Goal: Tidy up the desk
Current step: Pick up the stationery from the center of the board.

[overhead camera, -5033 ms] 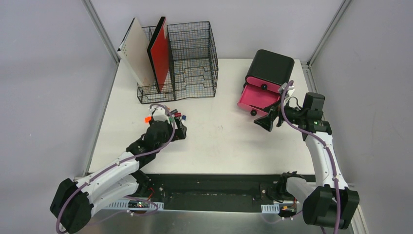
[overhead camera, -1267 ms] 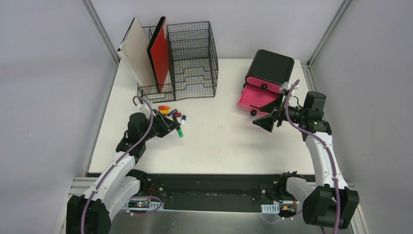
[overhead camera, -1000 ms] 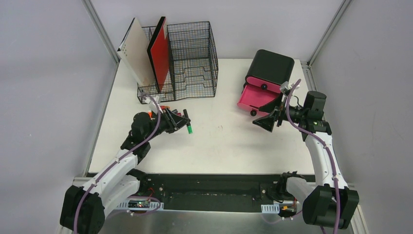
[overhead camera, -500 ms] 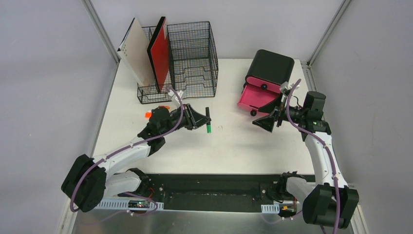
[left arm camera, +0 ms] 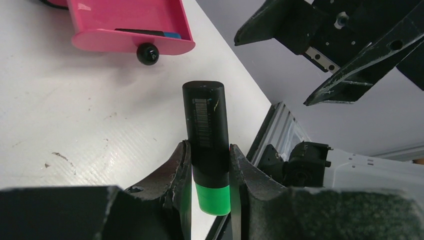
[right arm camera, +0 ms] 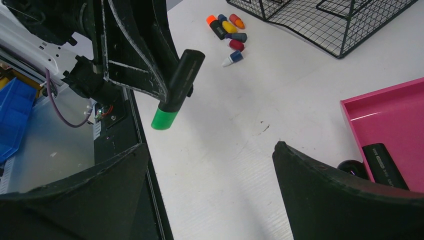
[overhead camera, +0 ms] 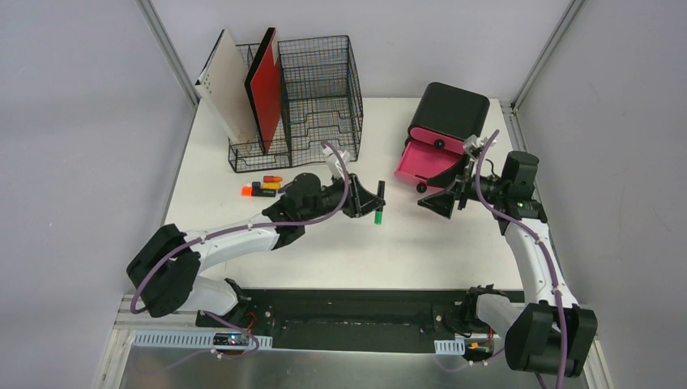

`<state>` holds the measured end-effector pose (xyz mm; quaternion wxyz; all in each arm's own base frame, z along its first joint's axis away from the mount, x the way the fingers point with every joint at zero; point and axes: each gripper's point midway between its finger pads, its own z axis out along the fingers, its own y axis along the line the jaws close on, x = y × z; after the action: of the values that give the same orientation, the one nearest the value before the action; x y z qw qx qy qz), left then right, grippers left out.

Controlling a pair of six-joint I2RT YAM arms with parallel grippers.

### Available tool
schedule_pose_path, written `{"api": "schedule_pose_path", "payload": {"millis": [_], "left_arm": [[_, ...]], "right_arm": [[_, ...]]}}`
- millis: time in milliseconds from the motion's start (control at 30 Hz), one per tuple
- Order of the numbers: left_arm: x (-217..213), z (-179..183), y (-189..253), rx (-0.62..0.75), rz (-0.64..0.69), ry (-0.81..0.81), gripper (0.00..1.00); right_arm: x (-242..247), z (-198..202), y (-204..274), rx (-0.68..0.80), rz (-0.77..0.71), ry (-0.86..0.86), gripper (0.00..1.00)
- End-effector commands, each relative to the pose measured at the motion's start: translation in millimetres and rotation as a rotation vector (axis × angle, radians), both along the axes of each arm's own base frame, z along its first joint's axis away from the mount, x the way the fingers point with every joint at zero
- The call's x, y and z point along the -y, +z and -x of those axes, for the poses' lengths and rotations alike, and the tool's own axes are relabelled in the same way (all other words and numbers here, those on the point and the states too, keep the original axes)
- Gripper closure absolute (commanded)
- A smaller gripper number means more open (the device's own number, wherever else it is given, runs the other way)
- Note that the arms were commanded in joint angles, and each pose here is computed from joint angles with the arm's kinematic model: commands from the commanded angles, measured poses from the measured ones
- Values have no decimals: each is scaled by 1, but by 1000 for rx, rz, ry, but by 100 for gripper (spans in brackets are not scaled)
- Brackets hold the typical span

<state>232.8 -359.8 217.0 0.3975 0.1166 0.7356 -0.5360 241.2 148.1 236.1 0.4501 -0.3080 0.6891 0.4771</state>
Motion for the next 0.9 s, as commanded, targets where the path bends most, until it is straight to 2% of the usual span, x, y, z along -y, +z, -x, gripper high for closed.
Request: {"api": "schedule_pose_path", "payload": {"millis": [0,300,533,867], "left_arm": [[23,-5,25,130,0,-2,100],[70,3,16,205,-70,-34,100],[87,-3,9,253,-124,70,100],[103,-6,11,287,-151,164,100]], "right_arm": [[-4,-2,5,32,-9,22,1],[-4,-11,2,9,-3,-37,1],[-4,-19,1,-25,-23,-87,2],[2,-36,-10,-77,-7,-192,14]]}}
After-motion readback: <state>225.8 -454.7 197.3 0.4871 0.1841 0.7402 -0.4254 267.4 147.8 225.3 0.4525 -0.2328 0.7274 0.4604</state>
